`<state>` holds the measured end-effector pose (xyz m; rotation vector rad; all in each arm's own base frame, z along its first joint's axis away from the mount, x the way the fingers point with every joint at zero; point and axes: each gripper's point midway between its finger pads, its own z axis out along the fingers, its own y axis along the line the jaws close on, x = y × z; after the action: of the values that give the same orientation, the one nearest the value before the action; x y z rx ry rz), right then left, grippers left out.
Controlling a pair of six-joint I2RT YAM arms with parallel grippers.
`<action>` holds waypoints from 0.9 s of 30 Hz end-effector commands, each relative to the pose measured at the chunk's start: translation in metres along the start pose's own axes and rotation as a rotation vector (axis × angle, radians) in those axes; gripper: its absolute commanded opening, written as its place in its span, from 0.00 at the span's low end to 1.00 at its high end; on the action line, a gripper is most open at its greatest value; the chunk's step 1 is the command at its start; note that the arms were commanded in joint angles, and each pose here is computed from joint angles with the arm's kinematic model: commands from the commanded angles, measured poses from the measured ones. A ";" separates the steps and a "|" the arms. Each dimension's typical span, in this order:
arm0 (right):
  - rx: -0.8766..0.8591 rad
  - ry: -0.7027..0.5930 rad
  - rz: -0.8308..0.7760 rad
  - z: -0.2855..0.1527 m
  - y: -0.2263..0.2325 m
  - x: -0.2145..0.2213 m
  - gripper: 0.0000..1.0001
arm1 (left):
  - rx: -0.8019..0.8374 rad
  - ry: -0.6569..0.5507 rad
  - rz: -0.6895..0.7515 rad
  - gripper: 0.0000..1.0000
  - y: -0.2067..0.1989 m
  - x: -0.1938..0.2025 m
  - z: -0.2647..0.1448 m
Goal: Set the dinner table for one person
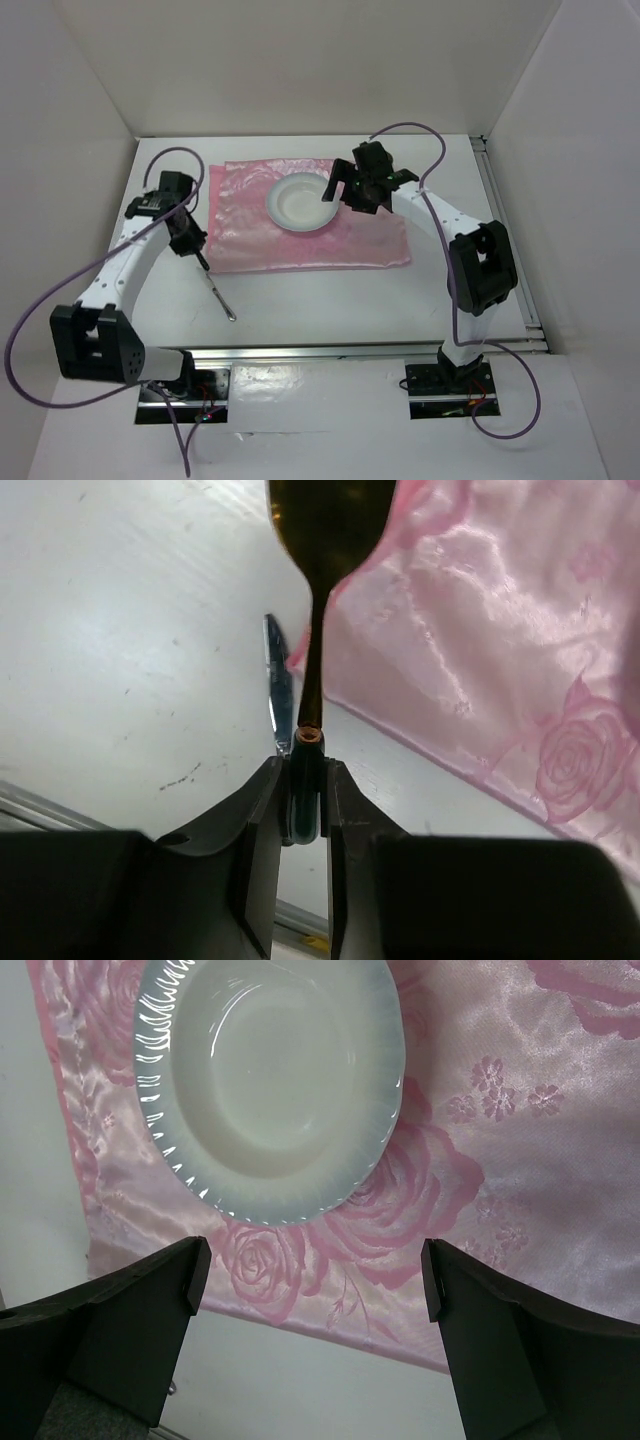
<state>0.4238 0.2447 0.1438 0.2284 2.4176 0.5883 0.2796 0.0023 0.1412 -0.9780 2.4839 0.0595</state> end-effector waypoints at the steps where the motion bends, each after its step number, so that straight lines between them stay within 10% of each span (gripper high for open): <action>1: -0.035 -0.052 -0.055 -0.032 0.011 -0.010 1.00 | 0.044 -0.011 0.241 0.00 -0.038 -0.014 0.006; 13: 0.102 -0.052 -0.084 -0.098 -0.055 0.022 1.00 | -0.018 0.119 0.525 0.00 -0.145 -0.009 0.089; 24: 0.129 -0.074 -0.060 -0.122 -0.071 0.029 1.00 | -0.070 0.198 0.548 0.00 -0.156 0.004 0.137; 27: 0.136 -0.079 -0.070 -0.121 -0.071 0.026 1.00 | -0.070 0.222 0.551 0.19 -0.155 0.009 0.139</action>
<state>0.3264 0.1546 0.1756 0.2178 2.4003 0.4136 0.4349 -0.0928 0.0293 -0.3408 2.8753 0.2094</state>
